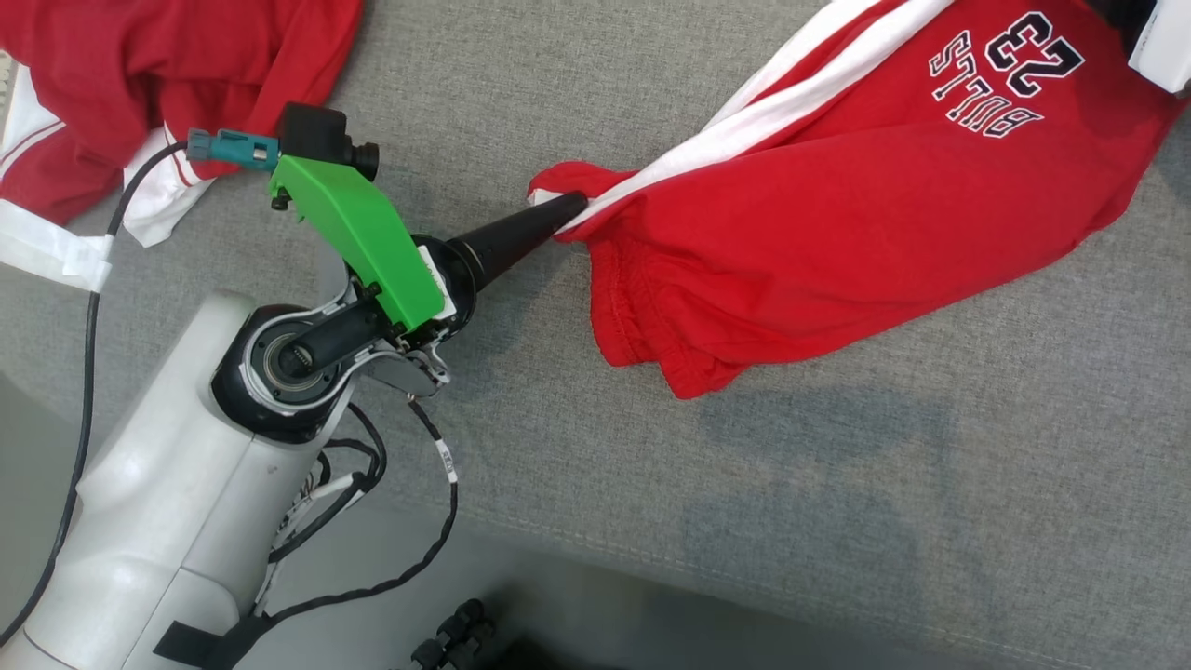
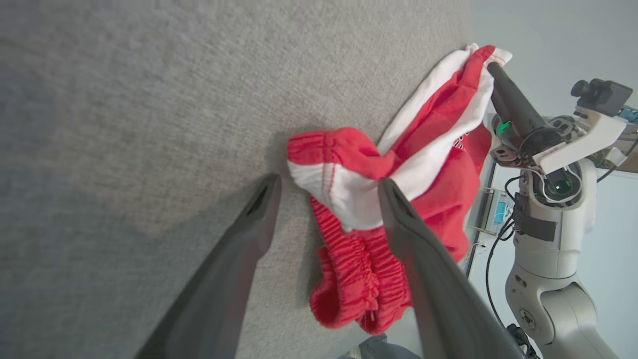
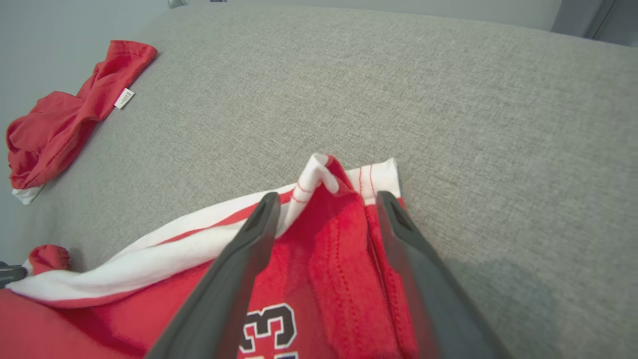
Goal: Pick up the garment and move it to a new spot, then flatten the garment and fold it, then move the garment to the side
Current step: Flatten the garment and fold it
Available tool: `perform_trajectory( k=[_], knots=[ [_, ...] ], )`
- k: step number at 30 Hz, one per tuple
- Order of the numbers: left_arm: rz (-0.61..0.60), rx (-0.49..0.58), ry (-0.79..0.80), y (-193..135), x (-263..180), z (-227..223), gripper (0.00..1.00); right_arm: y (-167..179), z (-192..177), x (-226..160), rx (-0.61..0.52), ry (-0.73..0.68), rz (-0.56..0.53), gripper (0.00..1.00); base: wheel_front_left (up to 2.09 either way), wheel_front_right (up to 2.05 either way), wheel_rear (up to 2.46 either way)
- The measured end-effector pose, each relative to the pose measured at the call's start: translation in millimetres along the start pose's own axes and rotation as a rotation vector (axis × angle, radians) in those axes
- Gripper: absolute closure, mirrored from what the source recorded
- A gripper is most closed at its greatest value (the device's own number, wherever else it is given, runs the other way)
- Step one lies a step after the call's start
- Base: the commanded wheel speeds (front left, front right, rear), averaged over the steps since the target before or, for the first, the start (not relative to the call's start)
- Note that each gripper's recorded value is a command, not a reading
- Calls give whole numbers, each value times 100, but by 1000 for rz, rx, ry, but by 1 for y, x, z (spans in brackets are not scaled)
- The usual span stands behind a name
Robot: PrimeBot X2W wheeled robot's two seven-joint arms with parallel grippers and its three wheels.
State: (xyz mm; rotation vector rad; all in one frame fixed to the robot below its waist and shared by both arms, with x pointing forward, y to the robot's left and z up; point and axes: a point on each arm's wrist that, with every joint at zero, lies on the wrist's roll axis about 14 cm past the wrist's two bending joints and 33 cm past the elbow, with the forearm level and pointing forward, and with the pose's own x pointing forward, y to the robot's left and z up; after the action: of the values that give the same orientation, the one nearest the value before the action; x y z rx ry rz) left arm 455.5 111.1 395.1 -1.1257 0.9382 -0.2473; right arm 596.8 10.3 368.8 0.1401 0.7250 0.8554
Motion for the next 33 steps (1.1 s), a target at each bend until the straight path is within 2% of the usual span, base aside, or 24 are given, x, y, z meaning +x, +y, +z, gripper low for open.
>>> perform_trajectory(
  k=[10, 13, 15, 19, 21, 28, 33],
  knots=[
    [11, -4, -129, 0, -11, 25, 0, 2, 40, -5, -64, -159, -34, 0, 0, 0, 0],
    [27, 43, -208, 1, -19, 40, 0, 2, 49, -10, -96, -214, -50, 0, 0, 0, 0],
    [20, 106, -268, -3, -26, 51, 0, 2, 59, -17, -120, -263, -63, 0, 0, 0, 0],
    [76, 362, -366, -2, -44, 66, 0, 1, 69, -35, -166, -361, -97, 0, 0, 0, 0],
    [82, 440, -405, -5, -51, 69, 0, 1, 65, -45, -201, -382, -117, 0, 0, 0, 0],
    [64, 532, -504, -5, -67, 50, 0, -2, 69, -90, -307, -510, -193, 0, 0, 0, 0],
    [79, 560, -522, 7, -75, 23, 0, -10, 23, -119, -320, -471, -290, 0, 0, 0, 0]
  ],
)
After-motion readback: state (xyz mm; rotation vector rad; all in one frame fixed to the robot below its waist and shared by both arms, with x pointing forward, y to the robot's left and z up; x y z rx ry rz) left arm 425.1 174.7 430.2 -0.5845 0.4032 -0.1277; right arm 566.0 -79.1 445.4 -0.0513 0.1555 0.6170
